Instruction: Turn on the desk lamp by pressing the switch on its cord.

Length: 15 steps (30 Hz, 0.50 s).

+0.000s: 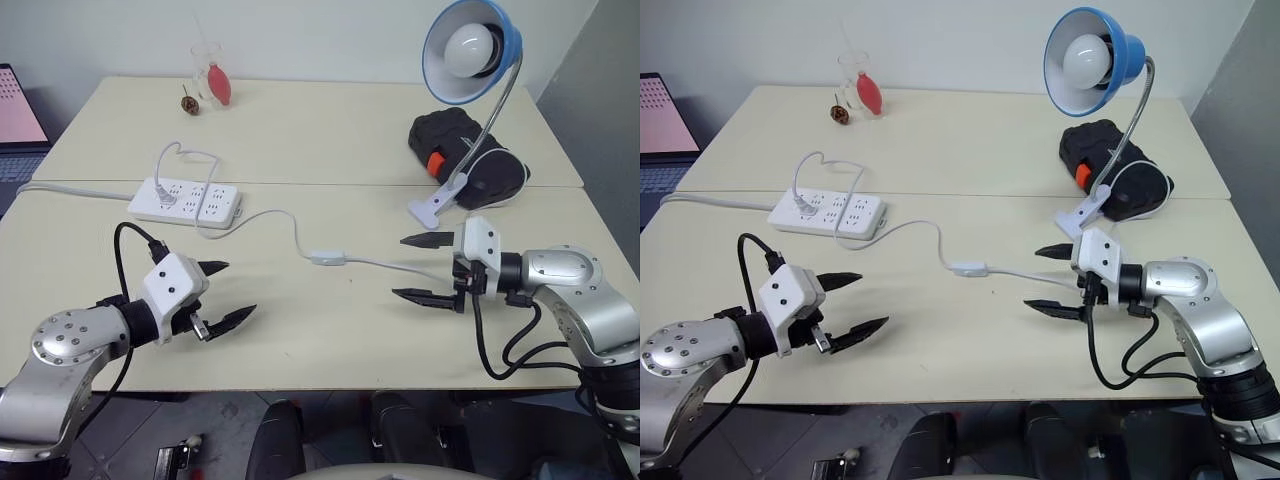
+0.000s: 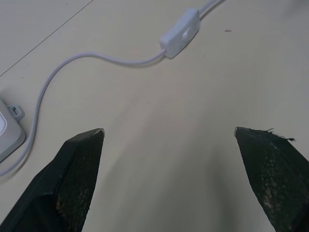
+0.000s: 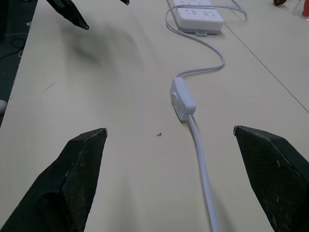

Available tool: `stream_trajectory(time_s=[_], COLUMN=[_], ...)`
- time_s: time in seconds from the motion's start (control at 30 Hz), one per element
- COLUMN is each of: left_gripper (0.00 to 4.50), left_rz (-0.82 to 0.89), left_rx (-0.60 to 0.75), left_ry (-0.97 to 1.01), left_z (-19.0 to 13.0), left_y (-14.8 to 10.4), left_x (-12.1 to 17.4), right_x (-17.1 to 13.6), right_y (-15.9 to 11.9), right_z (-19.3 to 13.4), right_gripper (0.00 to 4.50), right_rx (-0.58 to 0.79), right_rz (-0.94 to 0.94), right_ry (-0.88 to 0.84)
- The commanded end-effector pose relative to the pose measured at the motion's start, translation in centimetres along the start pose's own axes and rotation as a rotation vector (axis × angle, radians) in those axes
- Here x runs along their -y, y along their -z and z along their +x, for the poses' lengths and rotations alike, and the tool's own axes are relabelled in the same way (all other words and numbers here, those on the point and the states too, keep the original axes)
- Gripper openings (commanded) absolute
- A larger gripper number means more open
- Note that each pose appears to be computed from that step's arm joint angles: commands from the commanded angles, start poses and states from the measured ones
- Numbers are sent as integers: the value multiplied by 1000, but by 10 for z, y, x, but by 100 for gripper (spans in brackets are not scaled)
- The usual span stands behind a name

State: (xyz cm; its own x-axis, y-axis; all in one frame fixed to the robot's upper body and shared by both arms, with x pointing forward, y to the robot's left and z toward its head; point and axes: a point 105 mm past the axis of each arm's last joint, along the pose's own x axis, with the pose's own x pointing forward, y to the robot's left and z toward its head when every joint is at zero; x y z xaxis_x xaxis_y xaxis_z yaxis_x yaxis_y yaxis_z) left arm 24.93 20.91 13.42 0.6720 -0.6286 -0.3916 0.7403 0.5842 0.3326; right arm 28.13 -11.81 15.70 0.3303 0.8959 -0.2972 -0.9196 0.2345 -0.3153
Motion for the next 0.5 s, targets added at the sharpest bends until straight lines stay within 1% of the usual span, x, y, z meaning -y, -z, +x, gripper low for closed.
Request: stream_trajectory(time_s=[0.03,0.37,0.5], left_gripper=[450,450,450], left_rz=[37,60,94], left_rx=[30,-9,7], left_ry=[17,-25,-24], left_z=[-6,-7,-6], left_y=[-12,-7,-10], left_x=[1,-5,-6], right_x=[3,7,8], right_y=[-11,-2,6], right_z=[-2,0,3], right_gripper=[440,440,440], right_rx=[19,-13,-52], right_rz=[-57,-49,-38], right_ry=[-4,3,12])
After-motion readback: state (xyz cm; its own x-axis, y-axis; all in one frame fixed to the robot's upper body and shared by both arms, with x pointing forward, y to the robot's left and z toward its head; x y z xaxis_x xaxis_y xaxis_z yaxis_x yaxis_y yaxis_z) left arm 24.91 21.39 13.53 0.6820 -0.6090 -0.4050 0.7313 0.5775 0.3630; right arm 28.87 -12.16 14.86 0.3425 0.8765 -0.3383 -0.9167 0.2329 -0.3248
